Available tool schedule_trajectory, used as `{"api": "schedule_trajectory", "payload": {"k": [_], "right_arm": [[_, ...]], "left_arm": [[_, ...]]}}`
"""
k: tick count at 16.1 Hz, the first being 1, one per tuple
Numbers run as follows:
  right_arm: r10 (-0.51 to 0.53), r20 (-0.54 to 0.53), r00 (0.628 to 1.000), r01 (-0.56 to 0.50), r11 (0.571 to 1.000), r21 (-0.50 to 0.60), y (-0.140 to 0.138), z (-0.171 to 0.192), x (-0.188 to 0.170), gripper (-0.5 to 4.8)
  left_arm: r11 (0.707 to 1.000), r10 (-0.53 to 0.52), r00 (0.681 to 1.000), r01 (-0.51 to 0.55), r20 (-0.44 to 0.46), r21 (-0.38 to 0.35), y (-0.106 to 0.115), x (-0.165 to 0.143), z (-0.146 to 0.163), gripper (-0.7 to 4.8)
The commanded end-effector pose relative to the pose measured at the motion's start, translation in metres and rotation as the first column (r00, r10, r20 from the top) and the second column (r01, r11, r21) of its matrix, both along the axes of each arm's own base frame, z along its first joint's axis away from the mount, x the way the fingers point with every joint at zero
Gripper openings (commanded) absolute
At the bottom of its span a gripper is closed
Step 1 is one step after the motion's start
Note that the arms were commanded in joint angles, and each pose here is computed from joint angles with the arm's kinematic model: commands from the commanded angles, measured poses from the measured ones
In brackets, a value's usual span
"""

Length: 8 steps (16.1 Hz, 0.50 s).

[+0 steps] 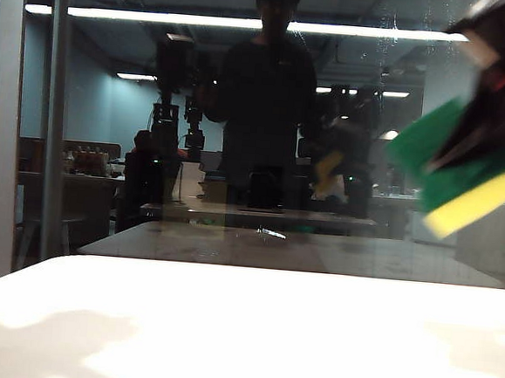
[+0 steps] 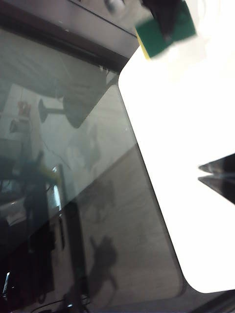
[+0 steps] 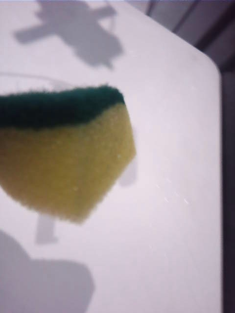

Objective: Reach upward to find where there is water on the glass, pick up the sponge from the table, dry the water, and finally place the sponge back on the table.

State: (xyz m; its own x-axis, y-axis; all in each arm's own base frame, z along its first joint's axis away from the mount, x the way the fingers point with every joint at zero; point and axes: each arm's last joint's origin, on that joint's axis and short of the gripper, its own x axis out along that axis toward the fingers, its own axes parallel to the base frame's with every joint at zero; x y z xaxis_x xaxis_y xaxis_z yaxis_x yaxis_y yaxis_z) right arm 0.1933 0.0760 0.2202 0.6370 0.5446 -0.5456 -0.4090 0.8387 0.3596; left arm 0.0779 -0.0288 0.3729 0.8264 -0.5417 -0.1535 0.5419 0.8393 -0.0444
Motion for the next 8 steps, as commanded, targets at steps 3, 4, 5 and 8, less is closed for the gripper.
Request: {"api": "schedule_trajectory", "payload": {"k": [3,4,5,8], "right_arm": [[0.073,-0.033,0.997,-0.072,0.997,0.023,0.031,-0.026,0.023,-0.09],[0.067,-0.061,0.996,-0.065,0.997,0.029,0.034,-0.035,0.028,-0.09],[0.062,-0.080,0.995,-0.060,0.998,0.029,0.036,-0.042,0.032,-0.09],[0.050,-0.129,0.990,-0.047,0.999,0.024,0.040,-0.061,0.040,-0.09]], "left_arm": [[1.000,0.000,0.999,0.000,0.032,-0.010,0.002,-0.008,-0.002,-0.05],[1.000,0.002,0.999,-0.002,0.038,-0.012,0.002,-0.010,-0.001,-0.05],[1.000,0.003,0.999,-0.002,0.041,-0.012,0.003,-0.011,-0.001,-0.05],[1.000,0.003,0.999,-0.002,0.054,-0.016,0.004,-0.015,-0.001,-0.06]]}}
